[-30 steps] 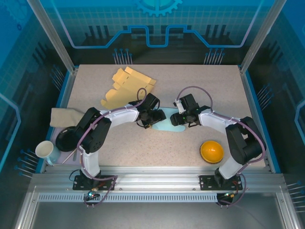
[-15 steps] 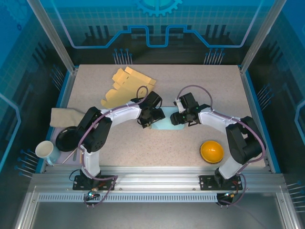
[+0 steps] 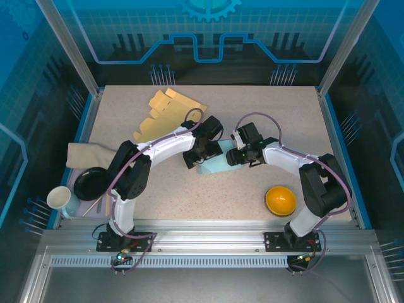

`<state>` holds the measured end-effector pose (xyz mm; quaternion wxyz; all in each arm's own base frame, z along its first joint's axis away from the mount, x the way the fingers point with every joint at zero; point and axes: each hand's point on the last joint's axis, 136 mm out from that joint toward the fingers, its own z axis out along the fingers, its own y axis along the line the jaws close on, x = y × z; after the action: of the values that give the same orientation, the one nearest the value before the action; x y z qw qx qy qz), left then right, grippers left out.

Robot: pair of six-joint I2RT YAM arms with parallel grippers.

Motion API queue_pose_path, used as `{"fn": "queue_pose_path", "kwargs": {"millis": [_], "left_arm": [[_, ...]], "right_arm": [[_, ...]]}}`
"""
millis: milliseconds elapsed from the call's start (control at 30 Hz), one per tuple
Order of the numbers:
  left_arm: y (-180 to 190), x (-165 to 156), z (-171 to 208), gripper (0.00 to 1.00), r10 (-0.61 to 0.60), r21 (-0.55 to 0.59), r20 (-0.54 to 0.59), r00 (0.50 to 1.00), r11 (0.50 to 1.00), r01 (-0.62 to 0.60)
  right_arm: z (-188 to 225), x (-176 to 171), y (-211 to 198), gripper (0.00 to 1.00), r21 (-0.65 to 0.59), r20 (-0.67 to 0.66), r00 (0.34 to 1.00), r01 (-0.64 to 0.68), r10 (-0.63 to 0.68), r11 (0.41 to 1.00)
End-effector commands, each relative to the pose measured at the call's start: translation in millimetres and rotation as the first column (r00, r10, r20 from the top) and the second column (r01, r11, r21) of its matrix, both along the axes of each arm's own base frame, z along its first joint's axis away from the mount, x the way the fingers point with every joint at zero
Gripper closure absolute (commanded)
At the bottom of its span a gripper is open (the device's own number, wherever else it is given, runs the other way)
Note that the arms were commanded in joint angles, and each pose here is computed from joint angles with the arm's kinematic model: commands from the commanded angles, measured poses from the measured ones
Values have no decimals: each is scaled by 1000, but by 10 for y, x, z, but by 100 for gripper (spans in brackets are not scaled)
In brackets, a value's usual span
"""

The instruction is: Fold the paper box

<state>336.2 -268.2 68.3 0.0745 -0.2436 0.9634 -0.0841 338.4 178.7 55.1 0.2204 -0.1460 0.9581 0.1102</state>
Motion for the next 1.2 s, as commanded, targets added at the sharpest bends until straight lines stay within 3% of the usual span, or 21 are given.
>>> {"fn": "queue_pose_path", "kwargs": {"millis": [0,167,367,667,1033,1167], "left_arm": [[87,-75,102,1,43,7,-6,999,999,-42],[32,41,309,1,114,-106,94,989,989,-104],[28,73,228,1,232,-163,79,970,963,-217],[88,30,63,1,307,-143,44,951,944,-298],[-26,68,-94,1,336,-203,16,942,923,-326],[-21,47,-135,1,333,-169,-7,943,929,-329]], "right_arm": [[113,42,-5,42,19,27,999,23,-23,1000],[109,-9,16,42,34,34,999,20,-21,999],[36,-63,23,43,35,27,1000,16,-17,999],[29,-67,44,43,42,31,999,4,-5,999],[-17,-99,54,43,52,21,1000,0,-1,999],[-15,-97,45,43,48,23,1000,1,-2,999]]}}
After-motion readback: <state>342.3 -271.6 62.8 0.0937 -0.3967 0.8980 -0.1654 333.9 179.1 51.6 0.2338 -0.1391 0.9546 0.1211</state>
